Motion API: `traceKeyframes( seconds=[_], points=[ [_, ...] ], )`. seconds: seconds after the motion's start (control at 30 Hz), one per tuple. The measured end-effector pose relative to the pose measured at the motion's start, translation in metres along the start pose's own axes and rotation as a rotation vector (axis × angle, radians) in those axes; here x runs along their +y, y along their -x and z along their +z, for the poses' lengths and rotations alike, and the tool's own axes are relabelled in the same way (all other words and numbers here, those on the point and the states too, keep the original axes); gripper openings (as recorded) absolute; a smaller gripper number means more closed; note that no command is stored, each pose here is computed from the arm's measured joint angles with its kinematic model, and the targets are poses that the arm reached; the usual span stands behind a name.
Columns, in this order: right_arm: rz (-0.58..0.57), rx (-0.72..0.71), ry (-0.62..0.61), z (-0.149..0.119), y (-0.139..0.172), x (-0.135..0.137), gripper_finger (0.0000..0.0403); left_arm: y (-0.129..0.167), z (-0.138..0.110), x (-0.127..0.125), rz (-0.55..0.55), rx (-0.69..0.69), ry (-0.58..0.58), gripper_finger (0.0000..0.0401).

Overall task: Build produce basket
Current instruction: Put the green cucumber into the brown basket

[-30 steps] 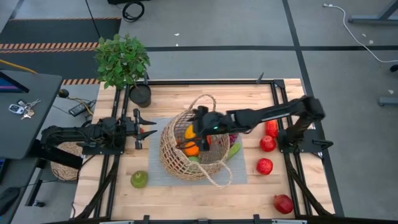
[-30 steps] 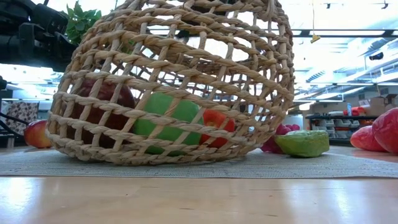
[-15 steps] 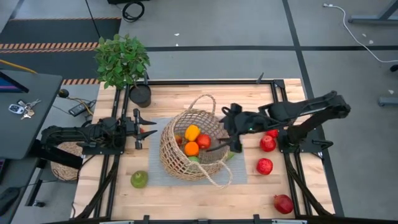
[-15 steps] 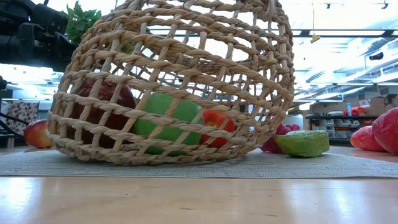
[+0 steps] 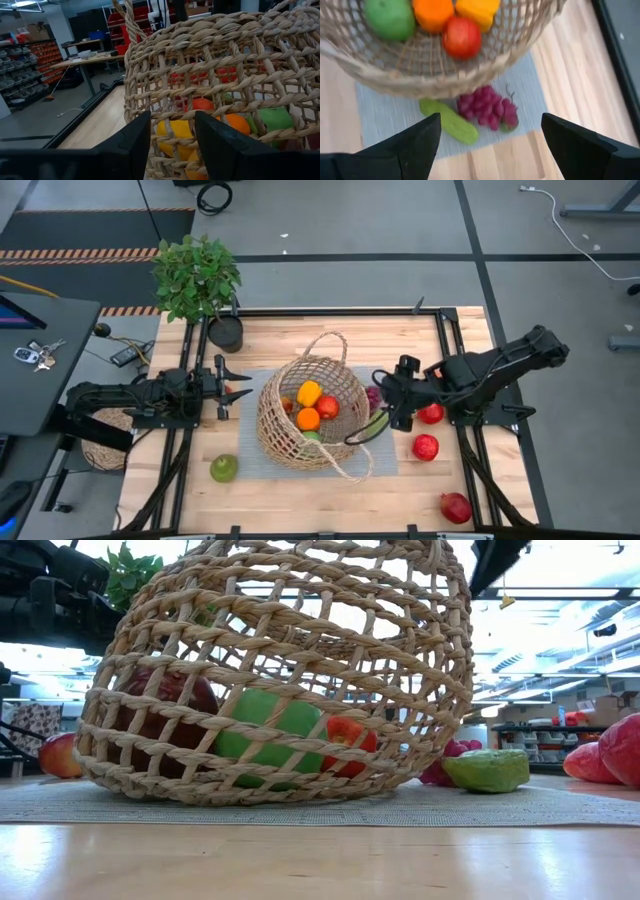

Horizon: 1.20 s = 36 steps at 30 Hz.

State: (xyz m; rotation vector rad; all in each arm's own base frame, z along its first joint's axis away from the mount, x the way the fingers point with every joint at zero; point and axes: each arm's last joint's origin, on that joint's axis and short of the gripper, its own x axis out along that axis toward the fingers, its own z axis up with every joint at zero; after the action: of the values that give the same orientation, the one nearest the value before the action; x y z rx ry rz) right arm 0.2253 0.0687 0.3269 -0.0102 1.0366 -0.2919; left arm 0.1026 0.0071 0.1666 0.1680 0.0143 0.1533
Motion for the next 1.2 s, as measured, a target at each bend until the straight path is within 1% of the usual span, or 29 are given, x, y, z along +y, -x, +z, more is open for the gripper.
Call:
traceKeyframes(
  seconds=[0.17,0.3,0.47,0.53,0.6,0.7,0.83,0.93,1.0,1.07,1.2],
  points=[
    [-0.019,0.047,-0.034,-0.026,-0.025,0.003,0.0348,0.0,0.0,0.0,0.0,-0.001,0.0,0.016],
    [-0.011,0.051,-0.038,-0.046,-0.051,0.006,0.0348,0.0,0.0,0.0,0.0,0.0,0.0,0.016],
    [0.019,0.012,0.05,-0.066,-0.085,0.012,0.0348,0.0,0.0,0.0,0.0,0.0,0.0,0.016],
    [0.038,-0.013,0.063,-0.072,-0.096,0.013,0.0348,0.0,0.0,0.0,0.0,0.0,0.0,0.016],
    [0.05,-0.033,0.068,-0.076,-0.104,0.014,0.0348,0.0,0.0,0.0,0.0,0.0,0.0,0.016],
    [0.069,-0.059,0.109,-0.083,-0.113,0.014,0.0348,0.0,0.0,0.0,0.0,0.0,0.0,0.016],
    [0.137,-0.121,0.156,-0.09,-0.125,0.016,0.0348,0.0,0.0,0.0,0.0,0.0,0.0,0.016],
    [0.151,-0.171,0.202,-0.097,-0.133,0.016,0.0348,0.0,0.0,0.0,0.001,0.0,0.0,0.016],
    [0.157,-0.2,0.211,-0.101,-0.137,0.016,0.0348,0.0,0.0,0.0,0.0,0.0,0.0,0.016],
    [0.159,-0.208,0.216,-0.106,-0.141,0.015,0.0348,0.0,0.0,0.0,0.0,0.0,0.0,0.016],
    [0.156,-0.192,0.271,-0.117,-0.147,0.013,0.0348,0.0,0.0,0.0,0.001,0.0,0.0,0.016]
  ],
)
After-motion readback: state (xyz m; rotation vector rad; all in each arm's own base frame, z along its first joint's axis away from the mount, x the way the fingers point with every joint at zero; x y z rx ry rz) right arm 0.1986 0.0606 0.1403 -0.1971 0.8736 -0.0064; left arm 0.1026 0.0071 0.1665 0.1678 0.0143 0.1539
